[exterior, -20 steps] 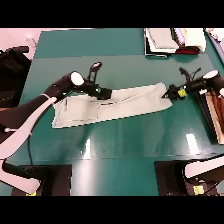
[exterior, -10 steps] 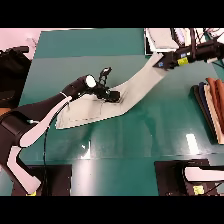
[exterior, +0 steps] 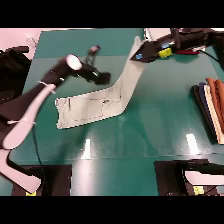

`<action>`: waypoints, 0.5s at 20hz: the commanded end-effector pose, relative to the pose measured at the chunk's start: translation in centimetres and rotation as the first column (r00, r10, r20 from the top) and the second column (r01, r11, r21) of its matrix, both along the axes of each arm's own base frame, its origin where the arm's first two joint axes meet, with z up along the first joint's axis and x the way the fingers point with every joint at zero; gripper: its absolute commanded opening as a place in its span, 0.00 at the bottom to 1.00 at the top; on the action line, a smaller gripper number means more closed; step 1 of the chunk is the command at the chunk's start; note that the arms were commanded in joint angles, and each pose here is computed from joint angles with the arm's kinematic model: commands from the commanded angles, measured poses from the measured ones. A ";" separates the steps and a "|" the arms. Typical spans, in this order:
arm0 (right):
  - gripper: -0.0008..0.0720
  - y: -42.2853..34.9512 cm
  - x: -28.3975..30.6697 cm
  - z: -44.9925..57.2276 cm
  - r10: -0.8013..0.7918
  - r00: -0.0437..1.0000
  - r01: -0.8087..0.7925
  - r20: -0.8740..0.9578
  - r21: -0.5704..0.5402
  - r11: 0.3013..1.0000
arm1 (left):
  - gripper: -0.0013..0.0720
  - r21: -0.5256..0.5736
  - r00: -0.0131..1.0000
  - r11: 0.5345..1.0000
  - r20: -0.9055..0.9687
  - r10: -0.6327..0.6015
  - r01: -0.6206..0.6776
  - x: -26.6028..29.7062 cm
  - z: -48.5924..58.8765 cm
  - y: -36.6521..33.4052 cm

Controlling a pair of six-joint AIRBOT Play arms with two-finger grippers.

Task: Fold the shirts.

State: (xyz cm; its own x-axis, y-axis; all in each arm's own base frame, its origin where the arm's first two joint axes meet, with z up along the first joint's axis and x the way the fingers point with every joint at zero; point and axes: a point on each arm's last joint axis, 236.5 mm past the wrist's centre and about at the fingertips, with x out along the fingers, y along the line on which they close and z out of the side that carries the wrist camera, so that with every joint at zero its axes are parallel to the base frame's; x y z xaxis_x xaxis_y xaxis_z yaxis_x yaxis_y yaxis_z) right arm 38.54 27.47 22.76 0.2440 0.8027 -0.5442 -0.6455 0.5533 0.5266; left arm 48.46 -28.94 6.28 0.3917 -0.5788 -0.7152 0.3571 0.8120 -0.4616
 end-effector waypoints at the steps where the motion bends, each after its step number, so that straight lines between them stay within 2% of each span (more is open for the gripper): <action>1: 0.04 8.2 -2.8 1.1 0.108 0.994 -0.109 0.010 0.118 0.987 | 0.05 0.089 0.975 0.986 0.184 0.125 -0.143 1.7 8.8 10.4; 5: 0.05 21.8 -6.7 -1.6 0.230 0.973 -0.215 -0.010 0.318 0.923 | 0.05 0.139 0.861 0.917 0.420 0.288 -0.374 -0.7 19.5 22.4; 6: 0.23 24.5 -7.5 -2.6 0.238 0.971 -0.223 0.000 0.346 0.911 | 0.05 0.134 0.830 0.899 0.460 0.316 -0.417 -1.7 21.5 24.4; 7: 0.47 26.7 -8.2 -4.0 0.259 0.966 -0.246 0.008 0.336 0.909 | 0.05 0.123 0.804 0.885 0.488 0.340 -0.449 -2.7 23.1 25.9; 8: 0.51 27.9 -8.8 -4.7 0.287 0.958 -0.274 0.010 0.332 0.902 | 0.05 0.114 0.787 0.876 0.505 0.354 -0.468 -3.5 24.2 26.7; 10: 0.51 27.6 -8.1 -4.7 0.316 0.948 -0.304 0.016 0.323 0.896 | 0.05 0.115 0.781 0.873 0.512 0.357 -0.474 -4.4 24.9 27.1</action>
State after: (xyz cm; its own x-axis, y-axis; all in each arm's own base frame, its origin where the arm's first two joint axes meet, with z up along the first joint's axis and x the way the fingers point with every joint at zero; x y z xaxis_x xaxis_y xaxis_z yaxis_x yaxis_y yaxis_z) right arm 31.29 52.07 19.01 -0.0255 0.9589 -0.2826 -0.7258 0.1767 0.6648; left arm 46.32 -4.77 28.32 0.8339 -0.2003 -0.5144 0.1365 0.9777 -0.1594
